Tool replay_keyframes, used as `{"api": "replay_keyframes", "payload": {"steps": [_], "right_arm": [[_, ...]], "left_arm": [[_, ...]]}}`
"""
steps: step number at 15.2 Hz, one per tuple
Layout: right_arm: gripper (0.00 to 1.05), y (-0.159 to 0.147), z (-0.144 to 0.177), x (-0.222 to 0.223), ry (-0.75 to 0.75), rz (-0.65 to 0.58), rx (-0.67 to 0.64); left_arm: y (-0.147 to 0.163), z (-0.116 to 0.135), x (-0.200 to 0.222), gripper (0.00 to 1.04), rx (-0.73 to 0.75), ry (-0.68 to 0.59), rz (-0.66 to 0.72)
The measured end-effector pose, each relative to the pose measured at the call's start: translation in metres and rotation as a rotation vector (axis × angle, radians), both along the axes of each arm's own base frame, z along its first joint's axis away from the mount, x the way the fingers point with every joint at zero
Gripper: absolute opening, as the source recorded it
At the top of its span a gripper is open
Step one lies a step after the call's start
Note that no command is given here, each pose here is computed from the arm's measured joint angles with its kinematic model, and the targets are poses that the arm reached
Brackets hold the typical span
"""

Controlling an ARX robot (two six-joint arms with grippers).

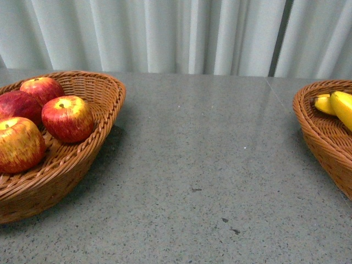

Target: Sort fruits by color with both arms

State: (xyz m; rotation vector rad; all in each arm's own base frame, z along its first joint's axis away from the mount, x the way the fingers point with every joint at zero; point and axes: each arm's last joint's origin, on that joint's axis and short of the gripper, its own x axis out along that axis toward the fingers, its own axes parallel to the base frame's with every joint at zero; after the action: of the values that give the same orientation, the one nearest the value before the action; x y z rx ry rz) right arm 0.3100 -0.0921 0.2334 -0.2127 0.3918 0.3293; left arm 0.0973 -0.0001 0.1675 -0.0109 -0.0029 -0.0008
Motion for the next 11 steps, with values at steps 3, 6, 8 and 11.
{"api": "replay_keyframes", "payload": {"steps": [3,6,8,11], "right_arm": [[1.0,0.007,0.031,-0.009,-0.108,0.071,0.063],[0.98,0.01,0.076,-0.046,-0.246,0.11,0.214],[0.87,0.032,0.082,-0.091,-0.329,-0.013,0.241],[0.62,0.055,0.049,-0.15,-0.32,-0.269,0.214]], "left_arm": [[0.0,0.0,0.0,0.98,0.0,0.0,0.0],[0.0,0.0,0.0,0.98,0.0,0.0,0.0],[0.0,0.0,0.0,0.98,0.0,0.0,0.0],[0.0,0.0,0.0,0.98,0.0,0.0,0.0]]}}
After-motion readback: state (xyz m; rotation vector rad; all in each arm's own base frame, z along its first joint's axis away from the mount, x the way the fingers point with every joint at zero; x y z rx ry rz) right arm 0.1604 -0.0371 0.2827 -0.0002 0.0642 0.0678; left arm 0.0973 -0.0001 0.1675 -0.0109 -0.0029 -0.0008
